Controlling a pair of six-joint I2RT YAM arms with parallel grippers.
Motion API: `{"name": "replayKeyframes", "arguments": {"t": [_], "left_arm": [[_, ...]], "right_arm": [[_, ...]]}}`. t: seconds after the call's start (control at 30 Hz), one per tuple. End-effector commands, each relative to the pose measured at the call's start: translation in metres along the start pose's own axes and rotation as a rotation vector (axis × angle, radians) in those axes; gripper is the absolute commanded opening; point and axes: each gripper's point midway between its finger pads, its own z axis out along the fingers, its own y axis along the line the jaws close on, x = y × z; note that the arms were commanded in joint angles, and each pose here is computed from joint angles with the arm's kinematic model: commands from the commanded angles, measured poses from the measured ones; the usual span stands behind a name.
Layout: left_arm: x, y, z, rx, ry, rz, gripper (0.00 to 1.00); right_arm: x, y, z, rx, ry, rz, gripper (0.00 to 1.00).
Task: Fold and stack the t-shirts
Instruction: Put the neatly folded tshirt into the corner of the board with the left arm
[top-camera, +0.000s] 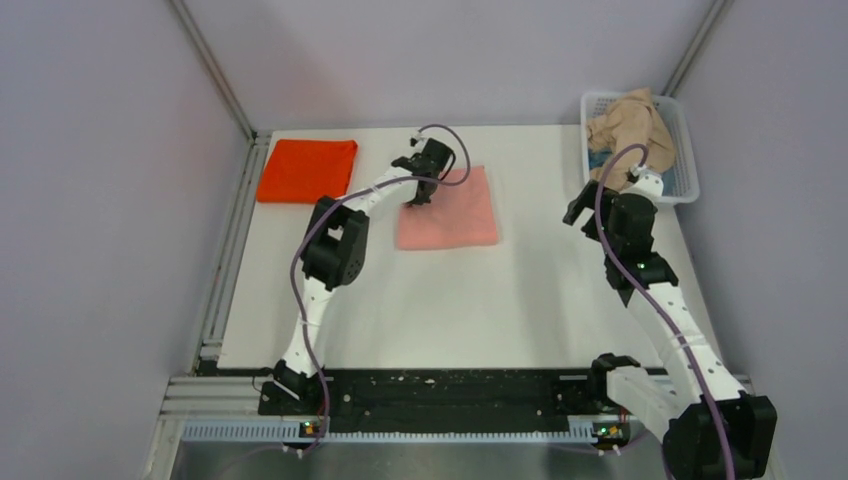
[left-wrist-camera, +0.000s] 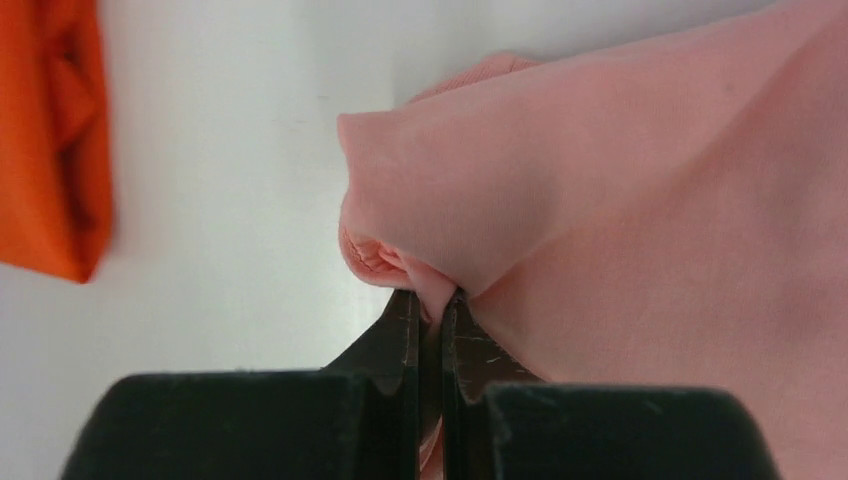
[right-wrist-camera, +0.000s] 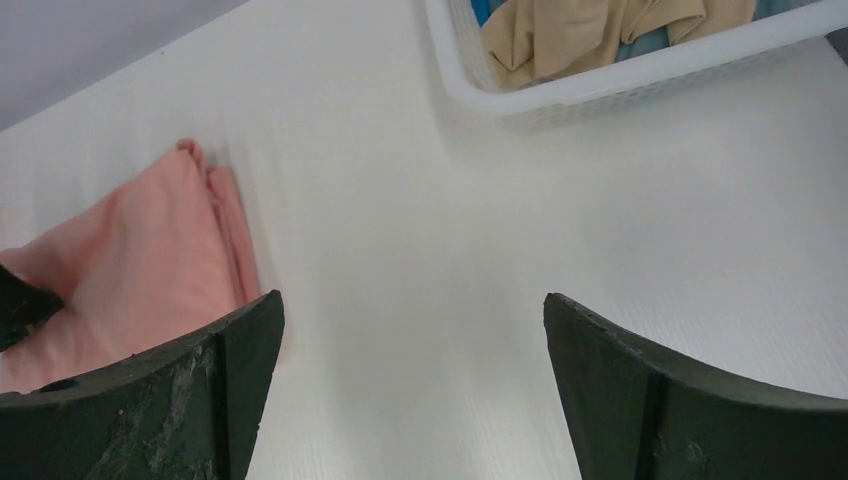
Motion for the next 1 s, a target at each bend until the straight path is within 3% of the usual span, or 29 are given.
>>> {"name": "replayKeyframes", "arguments": {"t": [0.0,0.23,0.47,0.97], "left_arm": [[-0.064,0.097,-0.029,-0.248,-0.194,0.140,0.00],[-0.125,0.171,-0.044,-0.355,-0.334,0.130,0.00],[-0.165,0.223,-0.060,-0.425,-0.399,0.140,0.00],[-0.225,0.270,-0.121,-0.584,-0.530,0.151,0.00]], "right_arm": [[-0.013,-0.008,-0.005,0.043,-0.055,-0.005,0.99],[-0.011,-0.013,0.002,0.079,-0.043,-0.015,0.99],[-0.005,-0.014,0.012,0.098,-0.011,-0.026,0.99],[0.002,-0.016,0.022,0.120,0.021,-0.041,0.99]]}}
